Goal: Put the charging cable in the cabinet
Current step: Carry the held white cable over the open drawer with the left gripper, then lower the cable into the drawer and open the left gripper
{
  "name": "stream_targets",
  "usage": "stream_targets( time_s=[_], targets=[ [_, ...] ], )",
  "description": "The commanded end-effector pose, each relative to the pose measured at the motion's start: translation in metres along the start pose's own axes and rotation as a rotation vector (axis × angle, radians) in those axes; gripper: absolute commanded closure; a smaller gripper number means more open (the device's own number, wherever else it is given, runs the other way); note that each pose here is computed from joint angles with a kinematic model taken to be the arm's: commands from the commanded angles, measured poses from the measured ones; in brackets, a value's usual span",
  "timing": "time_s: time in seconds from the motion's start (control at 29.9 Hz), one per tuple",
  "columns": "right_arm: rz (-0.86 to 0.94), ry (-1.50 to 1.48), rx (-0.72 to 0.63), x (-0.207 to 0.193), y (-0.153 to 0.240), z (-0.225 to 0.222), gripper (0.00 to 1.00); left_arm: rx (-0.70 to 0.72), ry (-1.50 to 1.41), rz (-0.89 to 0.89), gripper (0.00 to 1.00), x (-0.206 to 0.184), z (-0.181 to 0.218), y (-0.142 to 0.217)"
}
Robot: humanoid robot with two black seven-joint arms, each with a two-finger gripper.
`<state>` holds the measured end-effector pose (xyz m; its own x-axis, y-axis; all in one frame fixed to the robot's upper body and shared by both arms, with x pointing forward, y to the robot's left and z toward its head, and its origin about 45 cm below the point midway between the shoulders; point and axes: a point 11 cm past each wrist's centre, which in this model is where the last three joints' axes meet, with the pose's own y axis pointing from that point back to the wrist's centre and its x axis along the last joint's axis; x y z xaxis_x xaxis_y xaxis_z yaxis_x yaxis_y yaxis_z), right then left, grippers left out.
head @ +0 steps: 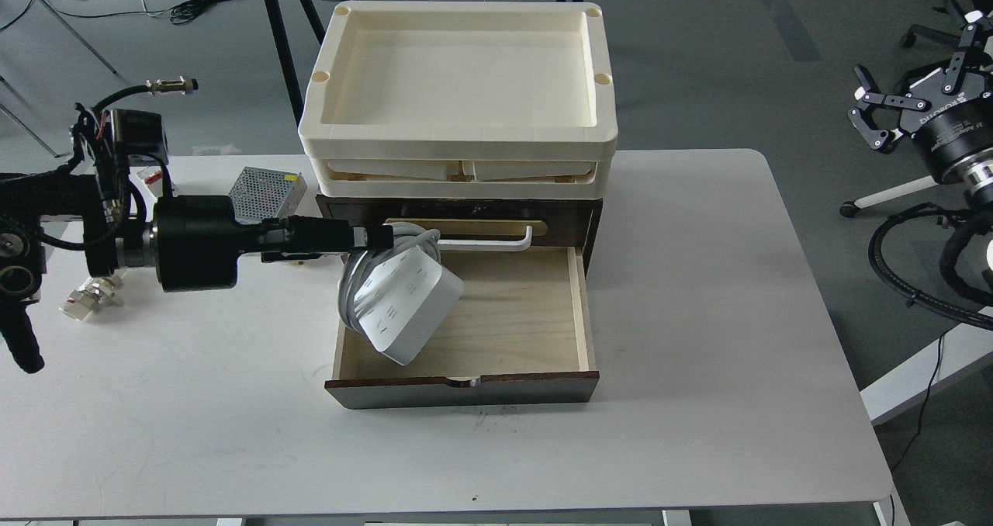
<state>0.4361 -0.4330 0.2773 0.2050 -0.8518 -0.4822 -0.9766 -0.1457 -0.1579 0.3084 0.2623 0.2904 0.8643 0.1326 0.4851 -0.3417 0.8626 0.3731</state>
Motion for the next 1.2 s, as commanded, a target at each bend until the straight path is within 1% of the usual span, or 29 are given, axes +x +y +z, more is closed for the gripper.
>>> stream_targets(
  time_s=[0.0,0.2,0.6,0.77,0.87,1.17],
  targets=[
    [0.003,0.001,0.001,0.001,0.0,-0.001,0.0,-0.01,0.035,-0.006,0.96,-0.013,-0.008,-0.008],
    [0.007,0.001,-0.003,0.003,0.002,0.001,0.0,-0.044,0.06,-0.005,0.96,-0.025,-0.011,-0.027],
    [0.011,0.004,-0.001,0.004,0.004,0.0,0.0,-0.016,0.101,0.003,0.96,-0.022,-0.041,-0.054],
    [0.012,0.004,-0.002,0.005,0.004,0.0,0.0,0.021,0.118,0.02,0.96,-0.018,-0.06,-0.062],
    [0.013,0.005,-0.002,0.005,0.004,-0.001,0.0,0.053,0.138,0.026,0.96,-0.022,-0.073,-0.059],
    [0.012,0.004,0.001,0.005,0.004,0.0,0.0,0.09,0.165,0.03,0.96,-0.03,-0.093,-0.064]
  ],
)
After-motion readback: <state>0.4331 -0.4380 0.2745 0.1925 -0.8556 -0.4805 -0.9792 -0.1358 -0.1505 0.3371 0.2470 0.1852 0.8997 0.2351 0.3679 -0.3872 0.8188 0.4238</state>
